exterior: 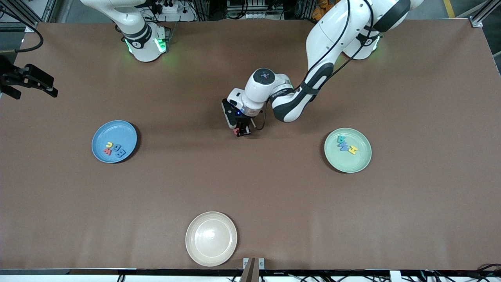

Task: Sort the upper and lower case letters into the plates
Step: 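Carry the Q to the green plate and release it with the left gripper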

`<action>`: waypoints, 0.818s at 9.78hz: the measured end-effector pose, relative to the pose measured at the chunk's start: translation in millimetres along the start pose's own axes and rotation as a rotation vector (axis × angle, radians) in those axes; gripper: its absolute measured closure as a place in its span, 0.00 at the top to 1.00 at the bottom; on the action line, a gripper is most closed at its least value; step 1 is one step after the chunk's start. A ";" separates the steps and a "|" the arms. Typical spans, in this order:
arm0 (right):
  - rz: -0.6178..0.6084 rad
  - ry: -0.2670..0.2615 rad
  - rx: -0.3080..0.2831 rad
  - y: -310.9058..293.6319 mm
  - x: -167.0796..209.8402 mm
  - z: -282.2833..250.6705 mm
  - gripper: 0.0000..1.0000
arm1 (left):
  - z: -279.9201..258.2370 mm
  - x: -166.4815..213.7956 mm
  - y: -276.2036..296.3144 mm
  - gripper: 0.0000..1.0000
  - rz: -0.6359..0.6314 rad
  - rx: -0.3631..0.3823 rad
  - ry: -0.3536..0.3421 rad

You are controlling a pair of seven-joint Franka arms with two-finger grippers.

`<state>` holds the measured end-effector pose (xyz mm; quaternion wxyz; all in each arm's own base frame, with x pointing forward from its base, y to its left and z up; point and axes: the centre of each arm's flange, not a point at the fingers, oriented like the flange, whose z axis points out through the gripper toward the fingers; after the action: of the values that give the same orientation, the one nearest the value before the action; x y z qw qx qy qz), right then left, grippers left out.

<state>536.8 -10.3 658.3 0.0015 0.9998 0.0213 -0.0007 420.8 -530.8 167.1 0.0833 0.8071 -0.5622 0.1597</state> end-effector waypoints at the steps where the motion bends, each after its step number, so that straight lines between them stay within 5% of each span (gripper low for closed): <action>1: 0.000 0.001 -0.004 0.1 0.0 -0.7 1.00 | -3.5 -4.7 -11.3 0.36 -0.026 -0.007 -0.022; 5: -0.003 0.018 -0.011 -0.7 3.3 -0.8 1.00 | -61.2 -18.6 -67.7 0.36 -0.144 -0.043 -0.127; 8: 0.002 0.020 -0.013 0.4 6.8 2.3 1.00 | -131.6 -84.9 -148.2 0.36 -0.241 -0.086 -0.301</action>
<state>543.6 -10.4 655.9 0.0077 0.9997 0.0206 0.0094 510.8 -362.3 267.0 0.0511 0.8790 -0.4741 0.0017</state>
